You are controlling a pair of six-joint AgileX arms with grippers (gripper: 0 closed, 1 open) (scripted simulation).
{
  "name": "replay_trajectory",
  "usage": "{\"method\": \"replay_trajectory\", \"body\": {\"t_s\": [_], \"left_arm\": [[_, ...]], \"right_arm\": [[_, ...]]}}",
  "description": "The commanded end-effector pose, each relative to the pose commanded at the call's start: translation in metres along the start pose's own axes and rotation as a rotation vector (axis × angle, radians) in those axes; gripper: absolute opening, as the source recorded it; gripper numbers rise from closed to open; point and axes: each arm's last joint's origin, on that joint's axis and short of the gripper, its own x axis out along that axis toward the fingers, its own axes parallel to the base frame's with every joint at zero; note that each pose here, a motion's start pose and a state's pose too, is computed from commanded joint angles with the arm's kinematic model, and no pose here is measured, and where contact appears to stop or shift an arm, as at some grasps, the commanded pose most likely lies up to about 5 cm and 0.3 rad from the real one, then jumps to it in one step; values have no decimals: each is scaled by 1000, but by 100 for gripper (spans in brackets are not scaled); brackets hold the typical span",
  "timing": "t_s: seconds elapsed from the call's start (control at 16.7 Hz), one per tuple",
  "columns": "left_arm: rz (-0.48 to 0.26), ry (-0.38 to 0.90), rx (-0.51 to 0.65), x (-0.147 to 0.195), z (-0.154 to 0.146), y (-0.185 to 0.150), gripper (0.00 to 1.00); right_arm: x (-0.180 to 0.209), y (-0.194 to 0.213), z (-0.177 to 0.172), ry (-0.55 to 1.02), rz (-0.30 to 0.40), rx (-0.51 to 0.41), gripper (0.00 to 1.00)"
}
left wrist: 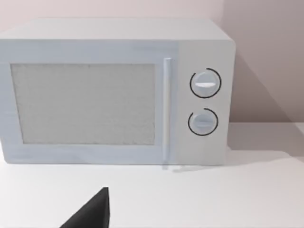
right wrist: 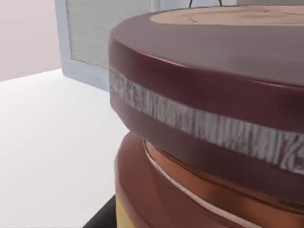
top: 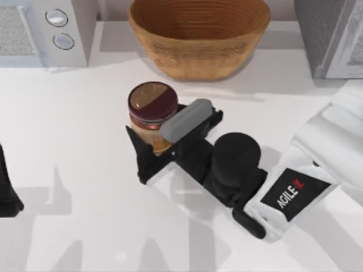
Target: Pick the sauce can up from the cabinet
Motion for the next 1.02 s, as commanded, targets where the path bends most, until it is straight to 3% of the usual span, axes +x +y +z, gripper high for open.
{"method": "replay_trajectory", "body": {"t_s": [0.78,1.02], "left_arm": [[0,0,0,0,0,0,100],[0,0,0,0,0,0,100]], "right_arm": [[0,0,0,0,0,0,98],[0,0,0,0,0,0,100]]}}
